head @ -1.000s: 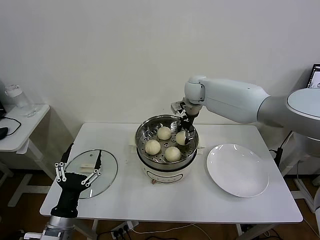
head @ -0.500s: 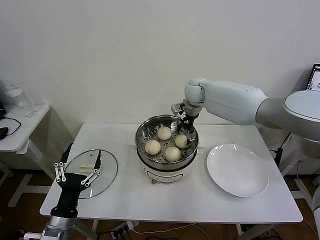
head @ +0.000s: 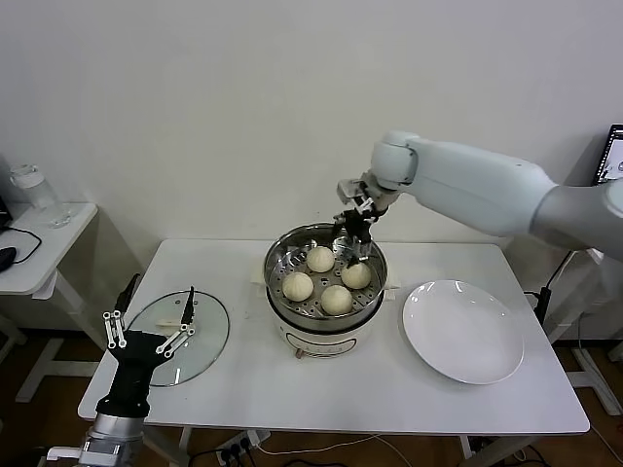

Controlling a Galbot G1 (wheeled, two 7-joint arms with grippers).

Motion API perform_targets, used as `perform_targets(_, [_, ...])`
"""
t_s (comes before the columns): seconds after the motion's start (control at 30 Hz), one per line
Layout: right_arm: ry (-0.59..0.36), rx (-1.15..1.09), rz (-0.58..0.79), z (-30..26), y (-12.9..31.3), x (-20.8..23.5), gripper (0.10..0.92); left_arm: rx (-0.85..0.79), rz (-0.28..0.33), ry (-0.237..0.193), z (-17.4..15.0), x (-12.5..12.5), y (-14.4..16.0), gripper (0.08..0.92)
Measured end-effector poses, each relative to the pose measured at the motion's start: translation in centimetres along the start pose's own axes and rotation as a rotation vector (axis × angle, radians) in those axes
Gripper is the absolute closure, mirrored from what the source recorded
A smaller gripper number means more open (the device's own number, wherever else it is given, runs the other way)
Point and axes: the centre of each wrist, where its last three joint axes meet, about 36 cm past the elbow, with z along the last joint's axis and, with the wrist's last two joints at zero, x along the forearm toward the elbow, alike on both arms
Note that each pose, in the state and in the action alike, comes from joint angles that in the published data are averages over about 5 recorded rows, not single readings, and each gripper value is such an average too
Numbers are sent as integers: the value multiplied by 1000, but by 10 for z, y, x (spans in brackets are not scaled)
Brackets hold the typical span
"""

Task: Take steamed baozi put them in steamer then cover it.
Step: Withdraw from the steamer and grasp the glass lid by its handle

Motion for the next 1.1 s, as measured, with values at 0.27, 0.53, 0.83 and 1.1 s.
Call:
perform_targets(0.27, [-244, -71, 498, 34, 53, 2, 200, -141, -18, -2, -5, -10, 1, 177])
perform_targets(0.53, [-456, -304, 1040, 63, 119, -20, 200, -314, -30, -7, -2, -18, 5, 177])
perform_targets(0.83, [-580, -614, 1410, 91, 197, -56, 200, -475, 1, -5, 14, -22, 15, 177])
perform_targets(1.1, [-606, -856, 1591, 104, 281, -98, 200, -642, 85, 36, 42, -14, 22, 177])
